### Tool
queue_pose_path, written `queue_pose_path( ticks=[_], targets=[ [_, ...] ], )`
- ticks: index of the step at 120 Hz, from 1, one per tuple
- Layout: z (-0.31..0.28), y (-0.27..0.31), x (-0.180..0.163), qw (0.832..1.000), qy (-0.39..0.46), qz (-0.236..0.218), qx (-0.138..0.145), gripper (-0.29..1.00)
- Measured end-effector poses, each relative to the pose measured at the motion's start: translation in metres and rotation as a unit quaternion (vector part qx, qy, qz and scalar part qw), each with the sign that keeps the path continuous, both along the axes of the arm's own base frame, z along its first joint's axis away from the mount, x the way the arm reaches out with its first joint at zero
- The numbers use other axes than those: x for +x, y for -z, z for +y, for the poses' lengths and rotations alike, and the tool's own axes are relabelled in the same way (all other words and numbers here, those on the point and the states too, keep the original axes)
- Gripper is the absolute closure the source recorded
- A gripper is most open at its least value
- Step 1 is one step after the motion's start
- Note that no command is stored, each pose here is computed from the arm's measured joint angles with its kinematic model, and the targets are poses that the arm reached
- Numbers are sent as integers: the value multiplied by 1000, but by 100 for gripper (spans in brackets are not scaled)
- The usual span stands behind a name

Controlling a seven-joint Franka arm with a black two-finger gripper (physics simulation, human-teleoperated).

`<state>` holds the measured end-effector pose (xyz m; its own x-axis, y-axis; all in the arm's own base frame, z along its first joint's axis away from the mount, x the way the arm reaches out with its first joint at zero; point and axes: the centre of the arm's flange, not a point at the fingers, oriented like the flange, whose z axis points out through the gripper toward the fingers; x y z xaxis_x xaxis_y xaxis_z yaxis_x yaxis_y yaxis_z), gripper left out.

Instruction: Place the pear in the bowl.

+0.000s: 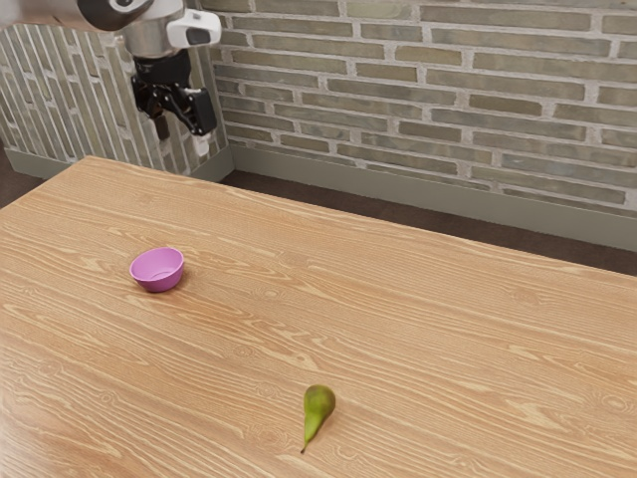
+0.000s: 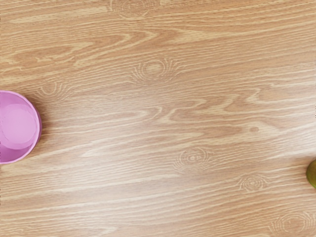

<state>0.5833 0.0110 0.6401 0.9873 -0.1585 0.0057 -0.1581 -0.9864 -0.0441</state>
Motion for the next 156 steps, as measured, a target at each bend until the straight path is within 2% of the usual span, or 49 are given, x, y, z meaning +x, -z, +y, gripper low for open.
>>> queue_pose_path(
  ticks=[28, 37, 55, 64, 85, 113, 132, 156],
  targets=[
    [-4, -1, 11, 999, 19, -30, -8, 0],
    [-16, 18, 22, 999, 32, -20, -8, 0],
    [-127, 73, 44, 992, 128, 5, 9, 0],
    [-158, 99, 46, 989, 147, 22, 7, 0],
    [-164, 176, 16, 990, 117, 79, -20, 0],
    [-173, 263, -33, 992, 42, 108, -52, 0],
    [-175, 304, -34, 991, -19, 111, -74, 0],
    [-177, 344, -27, 988, -67, 116, -77, 0]
  ],
)
